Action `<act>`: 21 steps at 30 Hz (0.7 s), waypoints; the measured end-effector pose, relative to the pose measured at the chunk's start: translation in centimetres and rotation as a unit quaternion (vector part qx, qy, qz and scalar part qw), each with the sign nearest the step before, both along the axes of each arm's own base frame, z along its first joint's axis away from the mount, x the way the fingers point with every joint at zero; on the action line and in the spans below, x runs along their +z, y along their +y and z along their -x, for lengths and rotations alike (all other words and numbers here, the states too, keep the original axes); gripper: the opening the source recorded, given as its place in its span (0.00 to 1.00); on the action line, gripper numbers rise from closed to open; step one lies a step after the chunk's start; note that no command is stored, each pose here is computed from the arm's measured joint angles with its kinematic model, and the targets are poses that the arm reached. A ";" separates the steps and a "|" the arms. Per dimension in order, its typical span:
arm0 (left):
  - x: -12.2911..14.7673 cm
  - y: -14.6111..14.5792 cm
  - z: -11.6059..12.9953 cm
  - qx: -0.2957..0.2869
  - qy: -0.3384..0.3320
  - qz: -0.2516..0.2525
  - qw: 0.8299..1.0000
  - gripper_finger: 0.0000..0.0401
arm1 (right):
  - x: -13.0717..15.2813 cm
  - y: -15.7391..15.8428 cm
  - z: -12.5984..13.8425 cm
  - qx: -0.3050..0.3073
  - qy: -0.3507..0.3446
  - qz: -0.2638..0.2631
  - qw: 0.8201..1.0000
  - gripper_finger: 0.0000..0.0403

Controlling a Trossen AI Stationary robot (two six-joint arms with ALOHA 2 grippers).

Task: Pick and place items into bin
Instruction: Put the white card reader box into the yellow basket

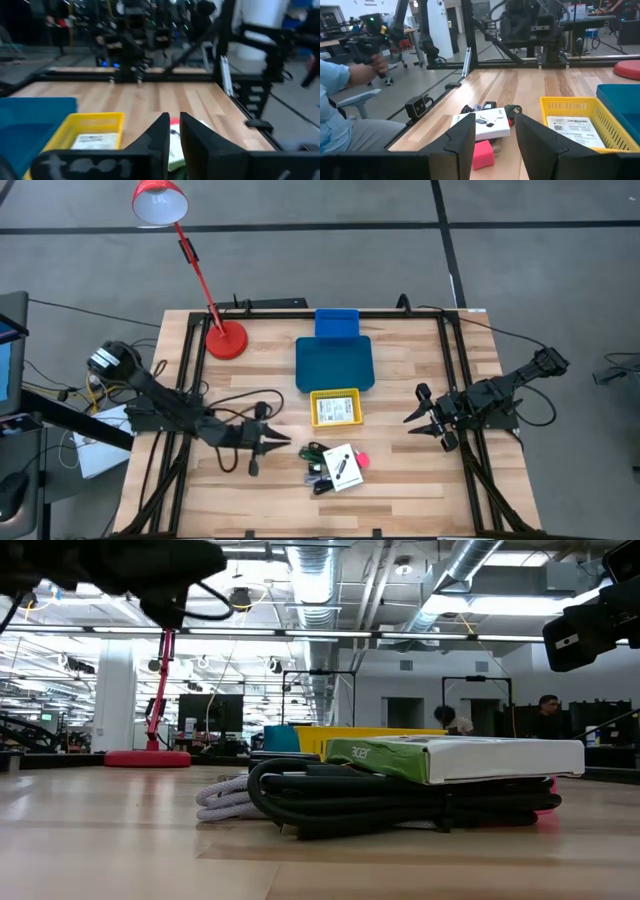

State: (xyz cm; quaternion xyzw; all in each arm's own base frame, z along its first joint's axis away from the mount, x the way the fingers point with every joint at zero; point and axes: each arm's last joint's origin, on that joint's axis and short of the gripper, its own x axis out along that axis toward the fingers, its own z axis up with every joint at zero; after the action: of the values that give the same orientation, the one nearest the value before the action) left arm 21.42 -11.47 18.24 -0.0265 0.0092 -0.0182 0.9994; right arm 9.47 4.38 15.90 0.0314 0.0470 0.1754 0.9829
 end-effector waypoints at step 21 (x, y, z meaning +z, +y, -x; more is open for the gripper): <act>-1.2 1.9 0.1 0.039 -0.002 -0.115 0.993 0.08 | 1.5 0.0 0.0 -0.001 -0.069 -0.041 0.997 0.33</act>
State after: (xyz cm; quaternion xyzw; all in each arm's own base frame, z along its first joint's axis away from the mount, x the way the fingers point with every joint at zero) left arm 21.34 -9.59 17.07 0.0887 0.0085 0.0222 0.9958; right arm 9.47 4.37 17.42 0.0598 -0.0279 0.1781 0.9818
